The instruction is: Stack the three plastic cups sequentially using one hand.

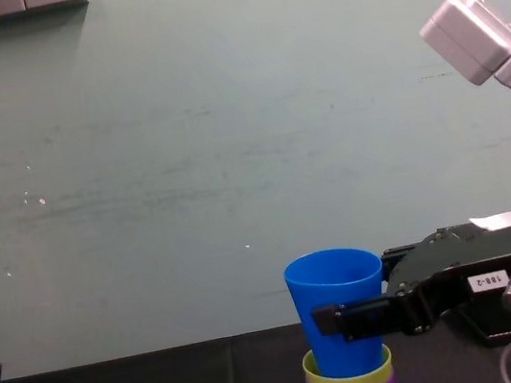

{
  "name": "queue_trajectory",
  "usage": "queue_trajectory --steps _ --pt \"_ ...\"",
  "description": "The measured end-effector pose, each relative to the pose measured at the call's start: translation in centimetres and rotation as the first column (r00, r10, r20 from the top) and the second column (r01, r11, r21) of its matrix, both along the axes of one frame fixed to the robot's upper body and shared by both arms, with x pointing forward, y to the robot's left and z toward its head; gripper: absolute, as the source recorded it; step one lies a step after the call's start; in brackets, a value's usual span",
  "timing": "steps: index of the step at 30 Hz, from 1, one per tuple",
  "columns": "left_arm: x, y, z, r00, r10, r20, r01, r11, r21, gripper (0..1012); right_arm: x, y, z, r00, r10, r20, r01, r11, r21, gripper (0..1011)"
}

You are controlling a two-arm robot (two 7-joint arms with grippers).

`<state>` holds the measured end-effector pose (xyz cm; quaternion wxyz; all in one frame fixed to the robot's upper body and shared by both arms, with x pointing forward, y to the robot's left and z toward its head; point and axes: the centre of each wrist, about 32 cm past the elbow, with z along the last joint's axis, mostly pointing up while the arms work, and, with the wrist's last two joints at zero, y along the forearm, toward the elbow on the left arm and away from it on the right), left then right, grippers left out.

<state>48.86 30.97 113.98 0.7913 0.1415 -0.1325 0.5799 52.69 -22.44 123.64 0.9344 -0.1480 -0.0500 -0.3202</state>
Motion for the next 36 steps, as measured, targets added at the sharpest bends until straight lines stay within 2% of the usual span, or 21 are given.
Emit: queue_trajectory --steps 8,19,36 --pt "0.00 0.00 0.00 1.0000 0.000 0.000 0.000 1.0000 0.000 1011 -0.02 0.02 0.07 1.000 0.001 0.002 -0.001 1.000 0.000 726" --pt "0.00 0.00 0.00 1.0000 0.000 0.000 0.000 1.0000 0.000 1011 -0.05 0.01 0.11 1.000 0.001 0.003 -0.001 1.000 0.001 998" --pt "0.00 0.00 0.00 1.0000 0.000 0.000 0.000 1.0000 0.000 1011 -0.06 0.02 0.14 1.000 0.000 0.003 0.000 1.000 0.001 1003"
